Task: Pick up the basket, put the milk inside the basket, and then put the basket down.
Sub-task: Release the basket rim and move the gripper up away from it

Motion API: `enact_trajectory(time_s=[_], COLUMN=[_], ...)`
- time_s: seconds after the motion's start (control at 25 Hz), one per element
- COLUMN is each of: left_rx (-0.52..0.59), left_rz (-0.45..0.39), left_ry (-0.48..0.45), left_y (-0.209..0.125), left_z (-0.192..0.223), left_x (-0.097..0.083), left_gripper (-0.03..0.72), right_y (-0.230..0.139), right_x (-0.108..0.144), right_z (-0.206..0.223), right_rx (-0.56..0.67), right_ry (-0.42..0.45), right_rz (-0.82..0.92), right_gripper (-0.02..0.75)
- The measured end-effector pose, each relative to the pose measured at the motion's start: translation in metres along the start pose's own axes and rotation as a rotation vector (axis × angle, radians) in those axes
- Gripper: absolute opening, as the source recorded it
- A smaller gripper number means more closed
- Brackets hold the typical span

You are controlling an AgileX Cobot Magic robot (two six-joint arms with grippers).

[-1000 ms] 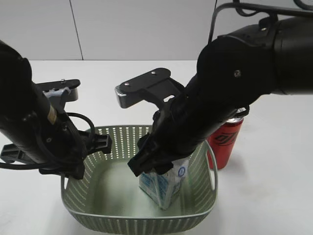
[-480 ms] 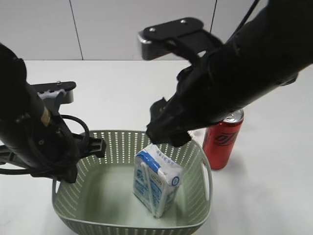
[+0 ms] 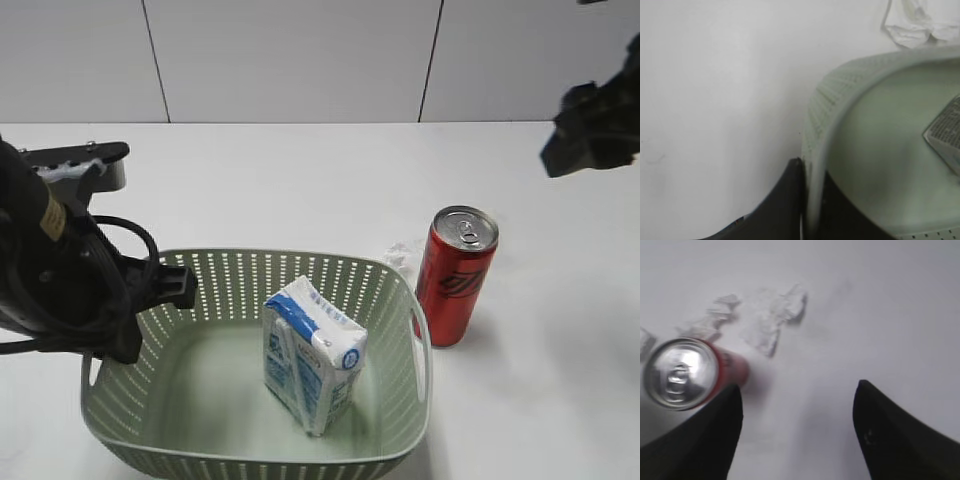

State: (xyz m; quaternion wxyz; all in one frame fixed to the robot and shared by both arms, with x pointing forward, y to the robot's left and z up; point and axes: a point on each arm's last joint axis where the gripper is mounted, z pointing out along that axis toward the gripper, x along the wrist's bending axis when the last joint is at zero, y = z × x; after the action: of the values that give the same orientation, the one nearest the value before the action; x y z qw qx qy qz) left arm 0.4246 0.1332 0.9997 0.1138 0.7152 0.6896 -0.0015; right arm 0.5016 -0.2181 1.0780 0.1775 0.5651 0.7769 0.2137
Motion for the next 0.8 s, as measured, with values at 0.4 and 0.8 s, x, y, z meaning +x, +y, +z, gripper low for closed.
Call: enact_trajectory(time_s=[0.4,0.8], left_rx=[0.004,-0.020], left_rz=[0.016,-0.023], left_ry=[0.029,0.051], left_y=[0.000,0.021], left_z=[0.000,-0.004], left_x=[0.003,0.027], left_gripper=[0.007,0.007], right_y=[-0.022,-0.073], right_x=[-0.071,-0.048], right_z=[-0.005,-0.056], right_rx=[0.153,0.074], right_ry=[-0.132,-0.092], right_rz=[0.109,0.149], right_gripper=[0.542,0.542])
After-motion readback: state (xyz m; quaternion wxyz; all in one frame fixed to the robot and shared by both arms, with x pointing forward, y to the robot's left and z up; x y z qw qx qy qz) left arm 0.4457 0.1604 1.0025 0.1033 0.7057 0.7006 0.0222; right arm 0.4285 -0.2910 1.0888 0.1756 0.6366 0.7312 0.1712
